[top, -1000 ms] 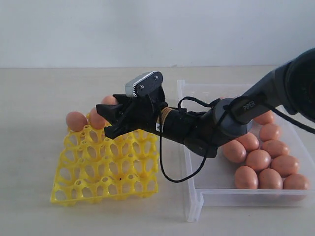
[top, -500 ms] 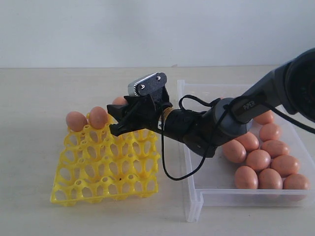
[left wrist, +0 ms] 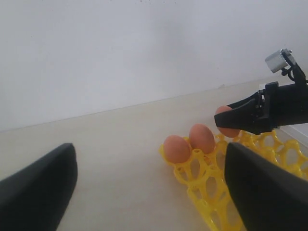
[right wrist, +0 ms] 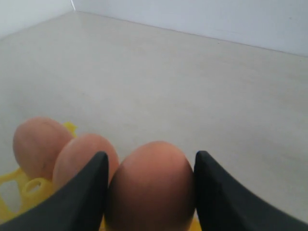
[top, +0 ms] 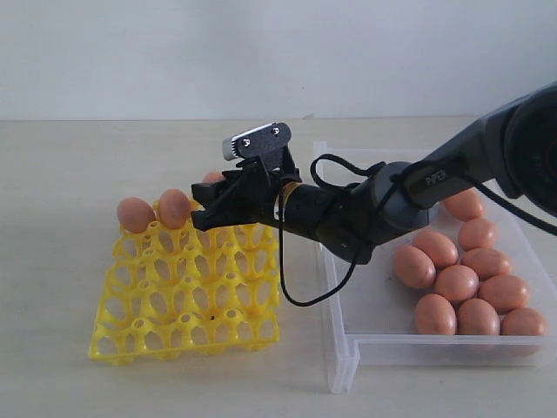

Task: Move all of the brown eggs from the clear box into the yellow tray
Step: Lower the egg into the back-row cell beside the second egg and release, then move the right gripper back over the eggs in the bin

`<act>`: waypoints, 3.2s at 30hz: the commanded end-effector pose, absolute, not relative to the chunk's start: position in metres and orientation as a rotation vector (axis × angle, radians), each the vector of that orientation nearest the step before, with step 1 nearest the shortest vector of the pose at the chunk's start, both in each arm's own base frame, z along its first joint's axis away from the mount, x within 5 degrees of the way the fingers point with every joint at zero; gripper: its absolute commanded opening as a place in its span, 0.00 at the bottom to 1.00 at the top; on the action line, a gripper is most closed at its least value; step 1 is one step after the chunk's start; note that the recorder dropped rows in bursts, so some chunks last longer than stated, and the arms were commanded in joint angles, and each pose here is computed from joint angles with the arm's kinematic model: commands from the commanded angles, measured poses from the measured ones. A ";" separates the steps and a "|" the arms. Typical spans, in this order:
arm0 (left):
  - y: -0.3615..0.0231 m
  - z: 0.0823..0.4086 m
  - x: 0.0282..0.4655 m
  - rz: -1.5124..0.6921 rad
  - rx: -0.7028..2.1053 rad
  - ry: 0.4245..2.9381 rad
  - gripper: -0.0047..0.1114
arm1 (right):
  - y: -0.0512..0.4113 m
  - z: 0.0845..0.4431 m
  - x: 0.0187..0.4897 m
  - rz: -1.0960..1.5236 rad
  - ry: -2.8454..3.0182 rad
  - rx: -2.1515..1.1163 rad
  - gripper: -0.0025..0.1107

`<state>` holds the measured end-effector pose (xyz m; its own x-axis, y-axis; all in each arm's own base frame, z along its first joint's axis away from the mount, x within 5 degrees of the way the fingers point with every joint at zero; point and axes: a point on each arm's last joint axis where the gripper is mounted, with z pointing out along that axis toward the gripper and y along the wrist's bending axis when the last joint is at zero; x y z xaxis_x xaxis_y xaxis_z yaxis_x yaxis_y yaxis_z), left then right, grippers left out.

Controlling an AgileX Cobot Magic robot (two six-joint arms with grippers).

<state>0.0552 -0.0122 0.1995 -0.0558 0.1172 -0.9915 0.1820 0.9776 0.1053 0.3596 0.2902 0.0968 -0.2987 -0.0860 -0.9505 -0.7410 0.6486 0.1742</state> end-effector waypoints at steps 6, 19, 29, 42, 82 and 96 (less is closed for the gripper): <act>-0.013 0.198 0.055 -0.070 0.225 1.631 0.71 | 0.293 0.098 0.359 0.774 1.807 -0.695 0.02; -0.013 0.198 0.055 -0.070 0.225 1.631 0.71 | 0.294 0.094 0.356 0.773 1.832 -0.757 0.02; -0.013 0.198 0.055 -0.070 0.225 1.631 0.71 | 0.294 0.094 0.356 0.767 1.827 -0.760 0.56; -0.013 0.198 0.055 -0.070 0.225 1.631 0.71 | 0.282 0.175 0.357 0.587 1.777 -0.796 0.56; -0.013 0.198 0.055 -0.070 0.225 1.631 0.71 | 0.143 0.178 0.438 0.072 2.761 -0.402 0.52; -0.013 0.198 0.055 -0.070 0.225 1.631 0.71 | 0.134 0.175 0.449 -0.103 2.755 -0.337 0.52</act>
